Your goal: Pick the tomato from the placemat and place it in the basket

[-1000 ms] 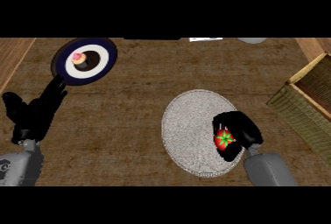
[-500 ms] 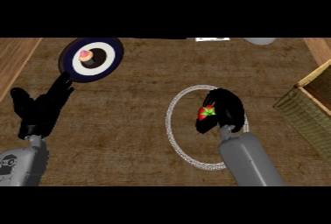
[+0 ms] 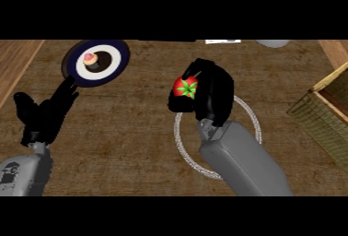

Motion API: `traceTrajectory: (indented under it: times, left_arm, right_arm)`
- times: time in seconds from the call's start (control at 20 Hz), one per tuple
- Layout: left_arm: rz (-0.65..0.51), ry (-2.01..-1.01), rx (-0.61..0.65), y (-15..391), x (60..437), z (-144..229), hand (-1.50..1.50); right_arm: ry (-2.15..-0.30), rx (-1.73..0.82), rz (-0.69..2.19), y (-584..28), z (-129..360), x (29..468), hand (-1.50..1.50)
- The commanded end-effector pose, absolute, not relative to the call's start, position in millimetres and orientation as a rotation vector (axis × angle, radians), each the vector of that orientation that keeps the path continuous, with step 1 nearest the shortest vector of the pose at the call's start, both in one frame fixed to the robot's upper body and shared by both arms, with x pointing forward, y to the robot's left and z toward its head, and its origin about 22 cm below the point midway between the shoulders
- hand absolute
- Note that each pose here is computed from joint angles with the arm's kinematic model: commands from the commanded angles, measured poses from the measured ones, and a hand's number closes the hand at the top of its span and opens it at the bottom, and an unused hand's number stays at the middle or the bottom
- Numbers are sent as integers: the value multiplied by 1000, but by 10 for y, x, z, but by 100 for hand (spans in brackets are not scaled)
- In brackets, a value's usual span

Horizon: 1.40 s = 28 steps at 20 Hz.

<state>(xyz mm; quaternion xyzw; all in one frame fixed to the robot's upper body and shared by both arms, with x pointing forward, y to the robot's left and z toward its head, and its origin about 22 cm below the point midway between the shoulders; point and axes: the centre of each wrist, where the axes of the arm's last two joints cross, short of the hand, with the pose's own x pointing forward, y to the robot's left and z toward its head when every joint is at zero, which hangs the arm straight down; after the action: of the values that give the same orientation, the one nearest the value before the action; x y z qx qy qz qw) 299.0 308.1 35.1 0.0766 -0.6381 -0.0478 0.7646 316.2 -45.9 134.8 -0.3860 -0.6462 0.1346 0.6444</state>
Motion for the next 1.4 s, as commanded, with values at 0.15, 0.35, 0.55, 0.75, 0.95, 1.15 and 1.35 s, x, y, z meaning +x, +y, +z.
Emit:
traceTrajectory:
  times: [0.15, 0.35, 0.55, 0.75, 0.95, 1.15, 1.35]
  left_arm:
    - [-94, -1376, 181, 3226, 2972, 368, 0]
    - [-75, -1385, 187, 3135, 2989, 351, 0]
    - [-89, -1375, 199, 3193, 2943, 355, 0]
    - [-70, -1368, 185, 3228, 2998, 407, 0]
    - [-78, -1384, 184, 3211, 3031, 470, 0]
    - [-67, -1361, 183, 3110, 2825, 295, 0]
    - [-59, -1385, 197, 3084, 3025, 491, 0]
  right_arm:
    - [-1483, -1026, 71, -152, 2104, 3101, 150]
    - [-1455, -1111, 51, -168, 2449, 3137, 150]
    - [-1417, -1215, 21, -195, 2725, 3311, 150]
    - [-1408, -1267, -25, -462, 2993, 3462, 150]
    - [-1390, -1323, -103, -703, 3294, 3594, 150]
    - [-1304, -1416, -131, -941, 3312, 3820, 150]
    - [-1234, -1506, -138, -1318, 3293, 3863, 150]
